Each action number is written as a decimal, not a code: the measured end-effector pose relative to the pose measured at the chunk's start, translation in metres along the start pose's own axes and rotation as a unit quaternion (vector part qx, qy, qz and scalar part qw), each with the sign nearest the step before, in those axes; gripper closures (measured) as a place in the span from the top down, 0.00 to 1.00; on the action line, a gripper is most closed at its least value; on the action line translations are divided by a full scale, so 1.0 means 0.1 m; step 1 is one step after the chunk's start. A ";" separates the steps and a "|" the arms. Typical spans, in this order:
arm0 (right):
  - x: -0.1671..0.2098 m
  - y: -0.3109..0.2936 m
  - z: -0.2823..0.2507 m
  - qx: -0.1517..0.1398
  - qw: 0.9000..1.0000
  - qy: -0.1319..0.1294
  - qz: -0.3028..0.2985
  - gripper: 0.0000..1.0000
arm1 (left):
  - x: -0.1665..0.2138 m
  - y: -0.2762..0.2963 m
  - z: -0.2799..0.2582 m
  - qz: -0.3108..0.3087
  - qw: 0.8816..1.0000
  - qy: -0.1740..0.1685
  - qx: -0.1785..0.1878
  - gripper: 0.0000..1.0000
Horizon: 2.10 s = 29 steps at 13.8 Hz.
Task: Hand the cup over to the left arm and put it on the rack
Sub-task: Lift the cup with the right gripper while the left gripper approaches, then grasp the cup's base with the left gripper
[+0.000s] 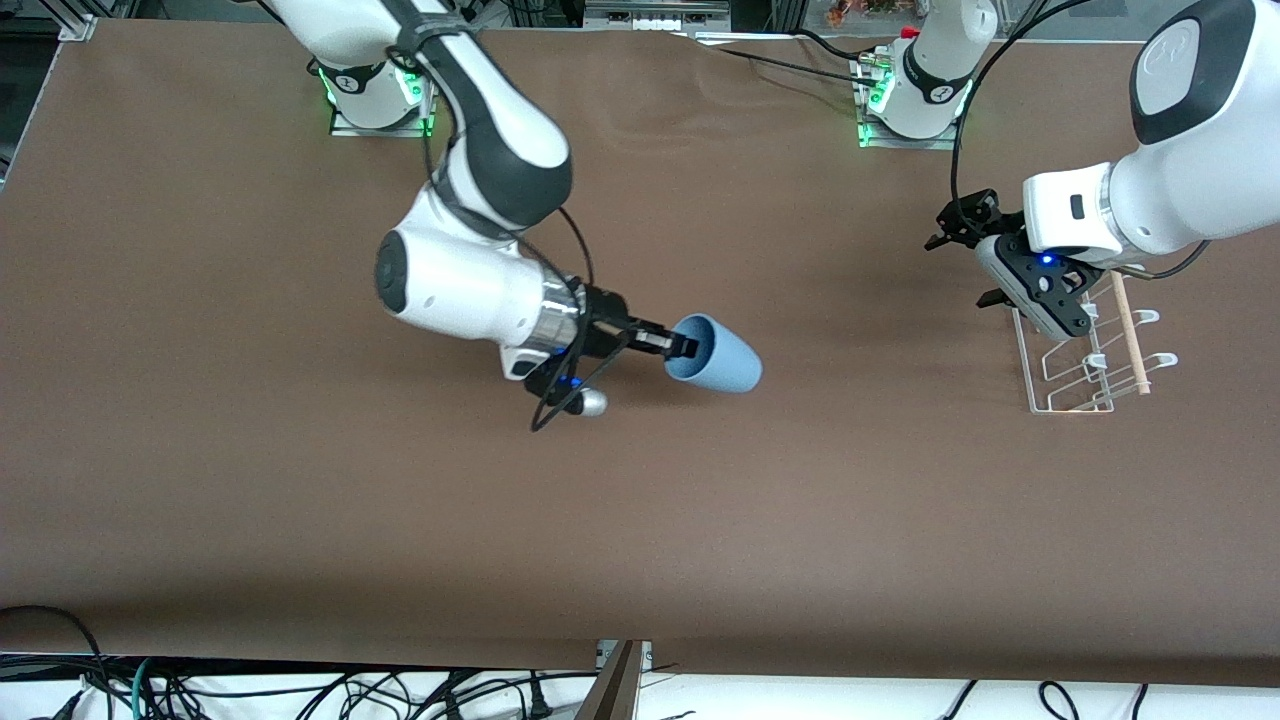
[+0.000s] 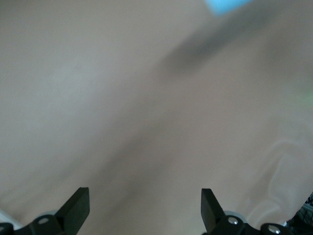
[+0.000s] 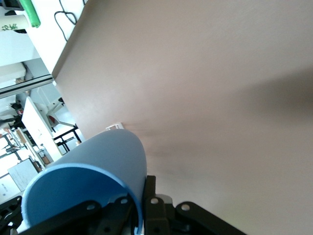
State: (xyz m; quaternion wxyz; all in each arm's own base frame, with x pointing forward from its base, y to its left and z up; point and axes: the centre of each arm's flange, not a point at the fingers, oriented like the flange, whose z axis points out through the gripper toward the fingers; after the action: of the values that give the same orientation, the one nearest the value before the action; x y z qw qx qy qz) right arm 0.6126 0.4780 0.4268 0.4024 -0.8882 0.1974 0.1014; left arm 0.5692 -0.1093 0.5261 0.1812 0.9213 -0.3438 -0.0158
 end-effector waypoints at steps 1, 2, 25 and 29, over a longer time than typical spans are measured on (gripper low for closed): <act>-0.08 -0.07 0.06 0.004 1.000 -0.001 0.004 0.05 | 0.05 0.03 0.00 0.021 1.000 0.019 -0.008 1.00; -0.15 -0.12 0.11 0.006 1.000 -0.003 0.006 0.05 | 0.11 0.04 0.01 0.047 0.998 0.039 -0.021 1.00; -0.26 -0.22 0.16 0.028 0.999 -0.027 0.020 0.05 | 1.09 0.44 0.98 0.367 0.910 0.190 -0.016 0.78; -0.25 -0.21 0.17 0.028 0.999 -0.027 0.022 0.05 | 1.09 0.42 1.00 0.371 0.909 0.191 -0.017 0.78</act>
State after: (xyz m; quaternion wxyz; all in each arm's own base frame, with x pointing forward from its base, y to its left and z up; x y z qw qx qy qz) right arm 0.5988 0.5105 0.4386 0.4299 -0.8691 0.2081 0.1287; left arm 0.6107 -0.2406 0.4580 0.2516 0.7098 -0.6190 0.2232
